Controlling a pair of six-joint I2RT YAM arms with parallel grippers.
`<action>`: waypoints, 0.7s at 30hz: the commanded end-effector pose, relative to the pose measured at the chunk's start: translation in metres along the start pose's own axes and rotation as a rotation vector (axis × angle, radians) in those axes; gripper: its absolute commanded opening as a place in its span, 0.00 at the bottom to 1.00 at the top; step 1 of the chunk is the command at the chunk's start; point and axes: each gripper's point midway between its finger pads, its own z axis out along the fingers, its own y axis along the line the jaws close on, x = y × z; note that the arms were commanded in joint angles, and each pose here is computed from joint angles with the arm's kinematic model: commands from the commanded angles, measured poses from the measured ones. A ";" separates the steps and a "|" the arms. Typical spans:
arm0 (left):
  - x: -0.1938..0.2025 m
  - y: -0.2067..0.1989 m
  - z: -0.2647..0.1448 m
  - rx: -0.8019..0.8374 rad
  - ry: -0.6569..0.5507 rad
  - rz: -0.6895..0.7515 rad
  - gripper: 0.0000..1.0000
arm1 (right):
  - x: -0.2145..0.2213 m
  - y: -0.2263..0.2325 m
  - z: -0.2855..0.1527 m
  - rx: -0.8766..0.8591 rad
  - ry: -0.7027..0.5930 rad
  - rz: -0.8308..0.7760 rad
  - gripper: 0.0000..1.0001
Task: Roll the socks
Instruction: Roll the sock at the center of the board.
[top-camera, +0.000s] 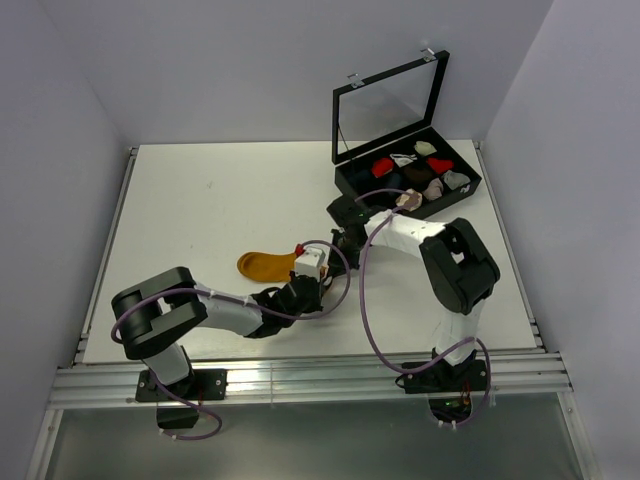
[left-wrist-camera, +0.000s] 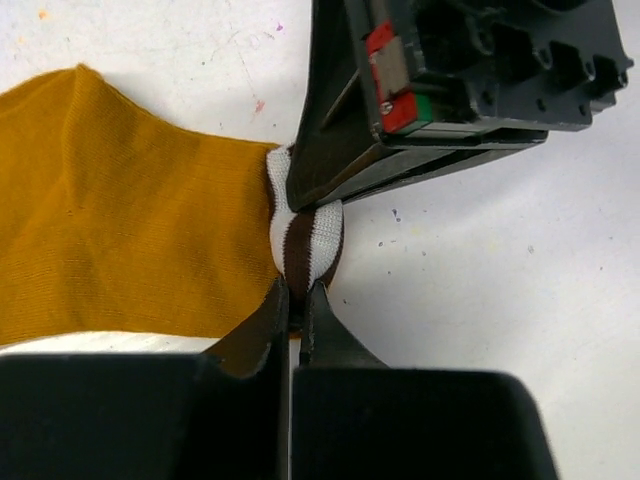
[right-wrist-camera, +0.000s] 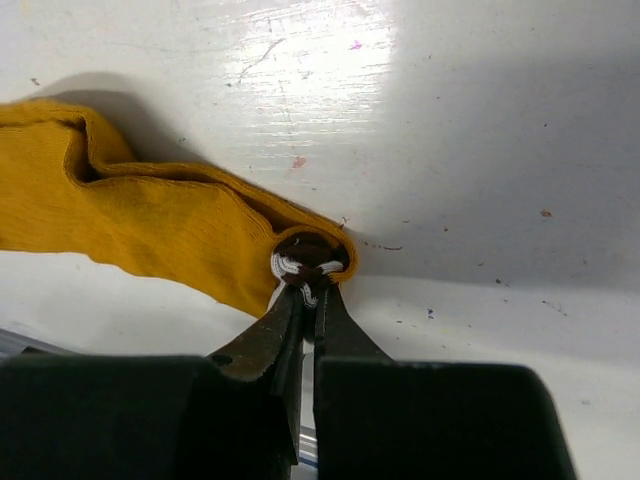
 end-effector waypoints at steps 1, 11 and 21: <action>-0.007 -0.009 -0.002 0.026 0.005 -0.083 0.01 | -0.009 0.016 -0.003 -0.109 -0.064 0.022 0.00; -0.003 0.020 -0.020 0.069 0.138 -0.412 0.00 | -0.021 0.034 -0.038 -0.346 -0.276 0.052 0.43; 0.005 0.036 -0.029 0.079 0.219 -0.632 0.01 | -0.014 0.039 -0.039 -0.454 -0.316 0.066 0.59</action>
